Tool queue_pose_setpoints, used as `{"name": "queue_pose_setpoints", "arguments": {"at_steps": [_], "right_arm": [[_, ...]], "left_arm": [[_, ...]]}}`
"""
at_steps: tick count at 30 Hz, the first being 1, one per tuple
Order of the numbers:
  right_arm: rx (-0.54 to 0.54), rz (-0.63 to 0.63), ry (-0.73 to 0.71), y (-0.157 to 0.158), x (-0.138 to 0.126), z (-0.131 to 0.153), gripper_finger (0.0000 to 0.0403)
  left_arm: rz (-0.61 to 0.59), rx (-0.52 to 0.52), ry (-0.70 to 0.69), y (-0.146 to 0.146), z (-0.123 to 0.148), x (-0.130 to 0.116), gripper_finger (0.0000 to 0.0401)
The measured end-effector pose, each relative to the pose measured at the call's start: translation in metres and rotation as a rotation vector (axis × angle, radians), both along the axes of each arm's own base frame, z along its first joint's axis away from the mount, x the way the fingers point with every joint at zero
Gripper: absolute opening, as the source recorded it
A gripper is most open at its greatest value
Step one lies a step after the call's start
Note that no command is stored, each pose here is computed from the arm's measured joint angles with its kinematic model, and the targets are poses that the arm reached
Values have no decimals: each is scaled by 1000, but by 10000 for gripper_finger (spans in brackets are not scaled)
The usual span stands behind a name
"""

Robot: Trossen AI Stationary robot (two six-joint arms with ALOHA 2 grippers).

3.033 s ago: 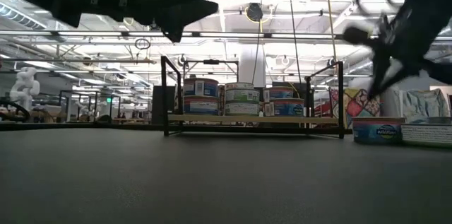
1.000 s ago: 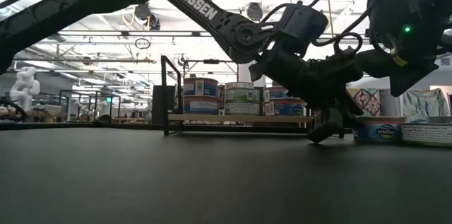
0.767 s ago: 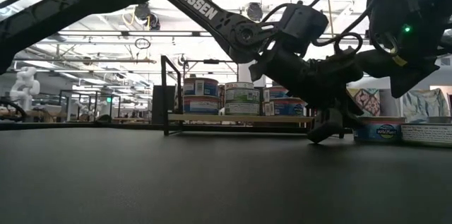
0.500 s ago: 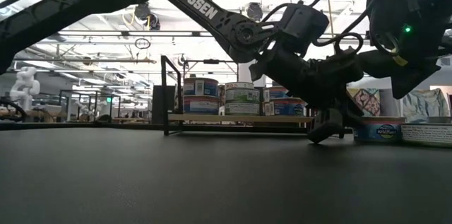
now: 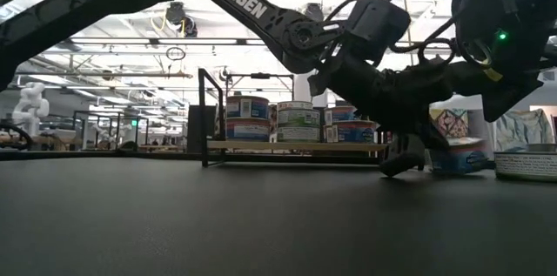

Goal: Stack canned seafood by type on shelf
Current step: Stack the blue tuna can on top of the blue tuna can on the shelf

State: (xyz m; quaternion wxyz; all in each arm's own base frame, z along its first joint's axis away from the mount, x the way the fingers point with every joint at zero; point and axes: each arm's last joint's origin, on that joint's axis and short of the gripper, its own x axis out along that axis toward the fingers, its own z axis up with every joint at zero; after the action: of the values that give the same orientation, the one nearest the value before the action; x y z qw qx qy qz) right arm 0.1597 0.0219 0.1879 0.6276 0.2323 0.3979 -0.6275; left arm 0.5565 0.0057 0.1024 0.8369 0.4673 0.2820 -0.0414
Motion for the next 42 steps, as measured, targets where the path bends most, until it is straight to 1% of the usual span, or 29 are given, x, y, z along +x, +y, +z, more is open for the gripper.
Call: {"name": "queue_pose_setpoints", "arguments": {"at_steps": [2,5,10,13,15,18,20,23,28,32,39,42], "right_arm": [[0,0,0,0,0,0,0],[0,1,0,0,0,0,0],[0,1,1,0,0,0,0],[0,1,3,0,0,0,0],[0,1,1,0,0,1,0],[2,2,-4,0,-1,1,0],[3,7,-5,0,-1,2,0],[2,12,-11,-1,-2,4,0],[3,13,-20,-1,-3,5,0],[5,21,-16,-1,-2,5,0],[5,27,-12,-1,-2,5,0],[1,30,-11,-1,-2,5,0]], "left_arm": [[1,37,4,-4,0,0,5],[-1,90,7,-12,1,0,4],[57,143,20,-25,13,-4,2],[68,98,49,-36,25,-10,2],[60,35,86,-42,35,-15,1],[44,-34,173,-52,52,-27,1],[49,-50,243,-57,54,-35,1],[58,-56,304,-65,58,-43,1],[66,-91,324,-73,61,-47,6],[46,-107,363,-74,60,-50,38],[52,-122,377,-76,59,-52,130],[62,-110,375,-76,59,-52,159]]}}
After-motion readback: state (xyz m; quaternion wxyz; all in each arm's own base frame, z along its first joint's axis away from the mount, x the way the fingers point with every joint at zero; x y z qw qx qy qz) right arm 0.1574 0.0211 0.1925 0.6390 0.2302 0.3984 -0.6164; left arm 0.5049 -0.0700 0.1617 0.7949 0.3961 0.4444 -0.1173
